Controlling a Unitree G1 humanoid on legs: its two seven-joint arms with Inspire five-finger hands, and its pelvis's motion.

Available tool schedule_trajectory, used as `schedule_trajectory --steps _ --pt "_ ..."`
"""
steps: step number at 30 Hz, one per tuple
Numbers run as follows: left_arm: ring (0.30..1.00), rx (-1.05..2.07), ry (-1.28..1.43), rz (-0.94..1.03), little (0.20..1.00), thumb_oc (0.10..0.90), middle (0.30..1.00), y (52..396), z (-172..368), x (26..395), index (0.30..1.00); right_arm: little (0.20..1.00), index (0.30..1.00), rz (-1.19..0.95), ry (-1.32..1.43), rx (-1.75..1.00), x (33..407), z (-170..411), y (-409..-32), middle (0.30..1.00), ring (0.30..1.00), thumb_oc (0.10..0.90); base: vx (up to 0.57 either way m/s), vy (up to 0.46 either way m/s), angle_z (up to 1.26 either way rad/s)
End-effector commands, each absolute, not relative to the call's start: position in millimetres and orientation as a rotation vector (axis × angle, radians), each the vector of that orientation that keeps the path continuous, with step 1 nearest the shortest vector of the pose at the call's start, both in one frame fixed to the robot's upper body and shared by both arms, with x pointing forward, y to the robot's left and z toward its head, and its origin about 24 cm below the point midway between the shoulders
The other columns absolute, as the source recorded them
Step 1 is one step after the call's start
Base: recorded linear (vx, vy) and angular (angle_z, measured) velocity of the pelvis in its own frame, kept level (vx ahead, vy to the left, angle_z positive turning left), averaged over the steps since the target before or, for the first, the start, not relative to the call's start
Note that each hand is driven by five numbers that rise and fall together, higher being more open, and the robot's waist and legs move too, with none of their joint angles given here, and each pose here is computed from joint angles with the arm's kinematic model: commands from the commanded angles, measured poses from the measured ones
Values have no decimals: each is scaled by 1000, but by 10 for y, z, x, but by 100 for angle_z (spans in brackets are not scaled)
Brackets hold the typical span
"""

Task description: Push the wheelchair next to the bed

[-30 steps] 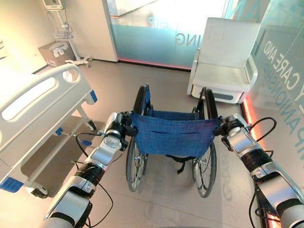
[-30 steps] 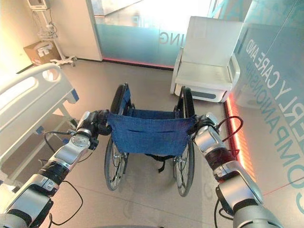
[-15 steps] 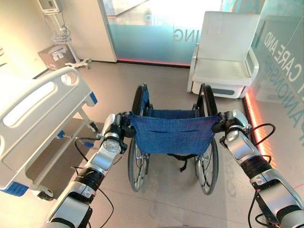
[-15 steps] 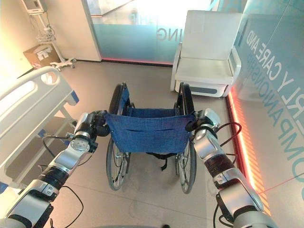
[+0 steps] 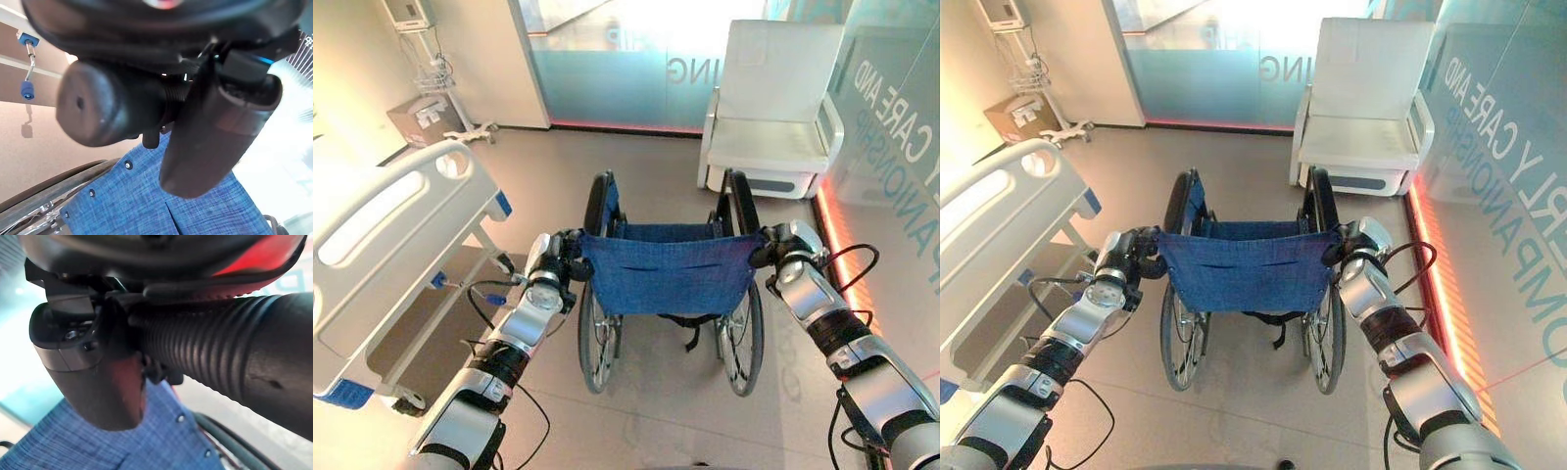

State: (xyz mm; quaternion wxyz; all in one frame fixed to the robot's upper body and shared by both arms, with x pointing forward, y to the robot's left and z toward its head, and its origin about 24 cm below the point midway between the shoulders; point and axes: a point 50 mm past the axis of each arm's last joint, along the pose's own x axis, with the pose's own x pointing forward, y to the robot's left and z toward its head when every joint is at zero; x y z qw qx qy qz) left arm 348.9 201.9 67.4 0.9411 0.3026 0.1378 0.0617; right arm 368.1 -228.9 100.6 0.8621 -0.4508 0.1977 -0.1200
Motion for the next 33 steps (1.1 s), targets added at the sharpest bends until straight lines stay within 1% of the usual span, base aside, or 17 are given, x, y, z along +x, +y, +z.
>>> schedule_trajectory --steps 1,4,7,10,12,16,23,26,30,31,32,33 --pt "300 705 378 124 300 400 300 2478 596 3379 300 300 300 -224 527 -994 3445 653 -2648 300 300 400 311 -193 11" --pt "300 672 382 108 300 400 300 2388 575 3434 300 300 300 -245 501 -1003 3483 691 -2633 300 300 400 333 -261 35" --pt "300 612 391 75 300 400 300 2273 514 3483 300 300 300 -274 496 -1014 3524 763 -2701 300 300 400 312 -308 31" --pt "300 545 421 55 300 400 300 2165 360 3433 300 300 300 -271 500 -1022 3518 751 -2764 300 300 400 278 -365 59" --pt "300 521 470 54 300 400 300 2162 221 3338 300 300 300 -243 501 -1026 3514 753 -2763 300 300 400 330 -478 51" --pt "300 514 499 53 300 400 300 2171 109 3268 300 300 300 -216 475 -1048 3500 742 -2799 300 300 400 231 -364 40" --pt "300 542 488 9 300 400 300 2060 87 3310 300 300 300 -268 429 -1032 3465 726 -2917 300 300 400 188 -316 39" --pt "300 553 479 12 300 400 300 2055 100 3313 300 300 300 -278 410 -1019 3514 777 -2887 300 300 400 247 -155 16" --pt "300 554 458 43 300 400 300 2119 169 3326 300 300 300 -256 383 -1031 3599 828 -2734 300 300 400 366 -62 -16" --pt "300 547 455 75 300 400 300 2186 180 3306 300 300 300 -228 366 -1031 3632 846 -2666 300 300 400 353 8 -41" --pt "300 546 455 82 300 400 300 2206 183 3298 300 300 300 -223 362 -1030 3639 849 -2653 300 300 400 568 52 -72" --pt "300 539 453 105 300 400 300 2298 205 3276 300 300 300 -201 349 -1025 3653 865 -2644 300 300 400 450 78 -86"
